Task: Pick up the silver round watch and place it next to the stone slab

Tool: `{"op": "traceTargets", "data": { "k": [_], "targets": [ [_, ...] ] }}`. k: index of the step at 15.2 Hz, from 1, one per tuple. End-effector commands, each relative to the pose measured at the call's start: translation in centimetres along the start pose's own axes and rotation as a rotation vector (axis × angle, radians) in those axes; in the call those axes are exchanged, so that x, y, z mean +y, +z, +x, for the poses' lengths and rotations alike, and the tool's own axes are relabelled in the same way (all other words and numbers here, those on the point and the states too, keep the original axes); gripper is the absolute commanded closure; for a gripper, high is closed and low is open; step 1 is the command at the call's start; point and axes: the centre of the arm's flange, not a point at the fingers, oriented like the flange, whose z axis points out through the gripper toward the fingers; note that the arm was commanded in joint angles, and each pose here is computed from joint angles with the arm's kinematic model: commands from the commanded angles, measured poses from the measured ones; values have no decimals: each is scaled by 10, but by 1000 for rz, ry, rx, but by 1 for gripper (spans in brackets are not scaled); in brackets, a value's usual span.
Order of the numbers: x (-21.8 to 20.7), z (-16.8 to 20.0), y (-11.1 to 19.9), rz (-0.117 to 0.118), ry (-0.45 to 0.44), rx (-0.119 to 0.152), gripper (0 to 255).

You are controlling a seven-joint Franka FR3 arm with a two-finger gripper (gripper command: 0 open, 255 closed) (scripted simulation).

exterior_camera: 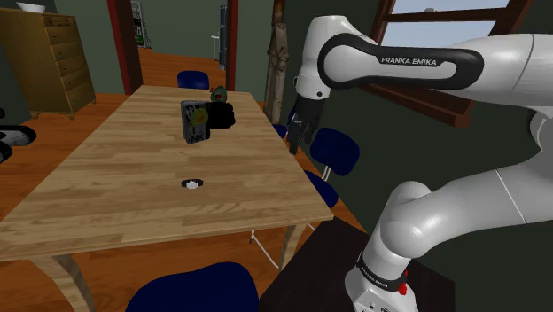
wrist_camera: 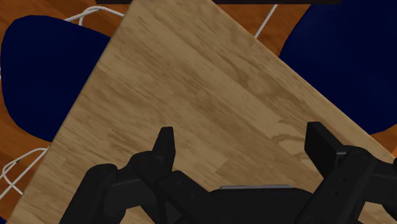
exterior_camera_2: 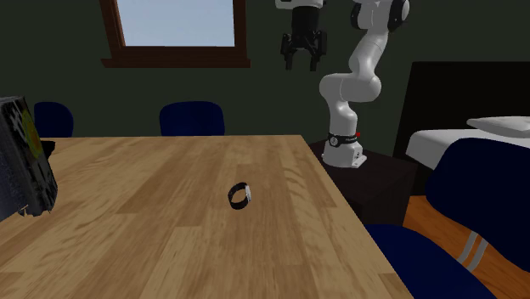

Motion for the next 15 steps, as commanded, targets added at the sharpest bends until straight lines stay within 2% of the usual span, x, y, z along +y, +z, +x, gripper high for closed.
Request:
{"op": "traceTargets", "data": {
  "k": [1,15],
  "targets": [
    [0,0,0,0,0,0,0],
    [-80,93,113,-32,37,234,0]
  ]
}}
